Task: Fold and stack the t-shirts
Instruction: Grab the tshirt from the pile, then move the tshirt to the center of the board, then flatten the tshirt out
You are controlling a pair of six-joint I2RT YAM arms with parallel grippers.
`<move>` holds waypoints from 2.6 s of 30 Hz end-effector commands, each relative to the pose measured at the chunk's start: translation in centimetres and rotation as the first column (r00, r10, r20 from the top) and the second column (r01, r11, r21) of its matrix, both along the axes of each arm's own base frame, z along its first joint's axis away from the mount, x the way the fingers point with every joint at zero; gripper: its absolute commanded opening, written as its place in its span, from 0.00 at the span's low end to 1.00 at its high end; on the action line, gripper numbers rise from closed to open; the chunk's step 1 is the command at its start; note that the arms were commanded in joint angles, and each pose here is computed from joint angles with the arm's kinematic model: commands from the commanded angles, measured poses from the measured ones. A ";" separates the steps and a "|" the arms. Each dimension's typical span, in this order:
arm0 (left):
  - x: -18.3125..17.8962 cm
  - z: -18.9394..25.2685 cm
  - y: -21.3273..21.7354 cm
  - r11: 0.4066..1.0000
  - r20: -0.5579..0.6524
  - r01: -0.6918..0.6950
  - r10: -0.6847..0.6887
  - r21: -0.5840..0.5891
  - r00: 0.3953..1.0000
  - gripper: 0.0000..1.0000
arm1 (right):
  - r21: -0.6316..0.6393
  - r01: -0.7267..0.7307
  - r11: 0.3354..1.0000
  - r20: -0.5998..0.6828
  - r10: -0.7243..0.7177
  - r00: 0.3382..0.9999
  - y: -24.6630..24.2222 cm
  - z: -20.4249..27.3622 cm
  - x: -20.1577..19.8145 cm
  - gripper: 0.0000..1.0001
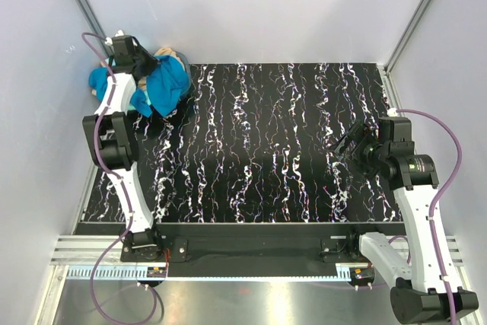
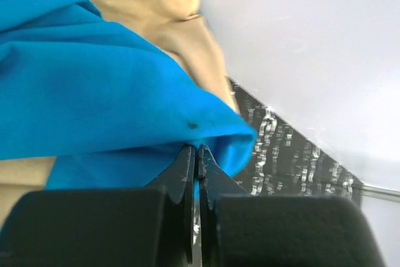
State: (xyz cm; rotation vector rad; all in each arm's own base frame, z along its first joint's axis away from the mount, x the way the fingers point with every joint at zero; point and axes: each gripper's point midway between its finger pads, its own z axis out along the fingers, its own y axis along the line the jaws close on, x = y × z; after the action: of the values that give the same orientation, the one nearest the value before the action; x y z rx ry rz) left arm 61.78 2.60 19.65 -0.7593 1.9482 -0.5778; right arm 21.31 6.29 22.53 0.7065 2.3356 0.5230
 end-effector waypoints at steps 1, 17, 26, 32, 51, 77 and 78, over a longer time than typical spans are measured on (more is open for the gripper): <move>-2.5 17.3 -2.0 0.998 0.348 0.058 -0.061 0.019 0.935 0.00 | 0.031 -0.004 1.000 0.052 0.003 0.999 0.5 1.3 1.1 0.90; -24.2 42.5 -17.1 0.782 0.814 0.604 -0.446 0.153 0.372 0.00 | 0.082 -0.063 0.995 0.053 0.058 0.997 1.8 0.9 2.0 0.92; -33.7 14.9 -27.6 0.697 0.240 0.712 -0.707 0.079 0.665 0.99 | 0.090 -0.054 0.995 -0.006 0.055 0.998 1.9 -0.2 2.8 0.93; -36.7 0.0 -24.5 0.670 -0.160 0.726 -0.708 0.155 0.688 0.73 | 0.102 -0.017 0.995 -0.127 0.030 0.991 1.9 -3.5 3.4 0.53; -30.0 -16.2 -33.6 0.529 -0.441 0.848 -0.767 -0.024 0.466 0.76 | 0.099 -0.204 0.974 -0.479 0.226 0.848 8.5 -16.3 1.6 0.70; -27.7 2.9 -25.1 0.634 -0.281 0.692 -0.634 0.344 0.721 0.00 | -0.522 -0.086 0.849 -0.223 -0.038 0.974 1.2 -7.9 7.7 0.00; -27.2 5.6 -24.8 0.647 -0.232 0.668 -0.632 0.367 0.740 0.00 | -0.527 -0.043 0.849 -0.147 -0.041 0.988 1.3 -5.0 9.2 0.00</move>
State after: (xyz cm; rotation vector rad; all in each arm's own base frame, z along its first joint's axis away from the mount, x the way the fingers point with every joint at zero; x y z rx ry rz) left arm 32.60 -25.49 18.00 0.3059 2.4662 -0.5978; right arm 27.47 11.35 9.98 0.5159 2.7111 0.0126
